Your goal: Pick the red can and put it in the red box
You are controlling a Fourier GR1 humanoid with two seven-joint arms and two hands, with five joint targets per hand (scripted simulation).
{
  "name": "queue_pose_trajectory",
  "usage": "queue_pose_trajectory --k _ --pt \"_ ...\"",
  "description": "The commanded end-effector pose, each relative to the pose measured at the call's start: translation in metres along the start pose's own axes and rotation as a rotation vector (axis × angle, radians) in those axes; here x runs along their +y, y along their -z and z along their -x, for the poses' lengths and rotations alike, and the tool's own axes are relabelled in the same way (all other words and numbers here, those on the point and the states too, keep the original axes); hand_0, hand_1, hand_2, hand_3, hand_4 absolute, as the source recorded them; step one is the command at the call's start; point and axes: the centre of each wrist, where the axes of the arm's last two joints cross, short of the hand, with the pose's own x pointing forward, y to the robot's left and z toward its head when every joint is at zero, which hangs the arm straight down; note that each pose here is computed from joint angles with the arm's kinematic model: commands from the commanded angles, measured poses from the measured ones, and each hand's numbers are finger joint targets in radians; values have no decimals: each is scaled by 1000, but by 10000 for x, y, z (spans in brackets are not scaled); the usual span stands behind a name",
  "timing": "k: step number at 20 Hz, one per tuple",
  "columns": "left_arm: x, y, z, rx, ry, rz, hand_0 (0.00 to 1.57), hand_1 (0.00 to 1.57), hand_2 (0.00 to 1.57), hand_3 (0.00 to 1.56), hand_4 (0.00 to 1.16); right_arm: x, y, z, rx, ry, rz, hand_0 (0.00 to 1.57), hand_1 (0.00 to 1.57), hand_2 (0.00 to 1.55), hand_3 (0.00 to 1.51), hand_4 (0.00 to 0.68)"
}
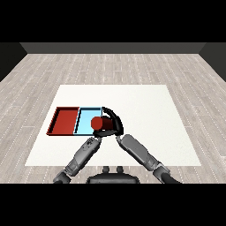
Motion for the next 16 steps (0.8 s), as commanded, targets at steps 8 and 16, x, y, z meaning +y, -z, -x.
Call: queue_pose_trajectory --k 8,16 --pt "72 -143 0 7 -13 -33 1571 1571 1571 1508 1140 -538 35 -302 -65 -13 97 0 0 0 0 0" --pt "511 82 34 -18 32 -55 1571 1571 1571 1481 1140 -977 -332 -488 -143 -6 140 0 0 0 0 0"
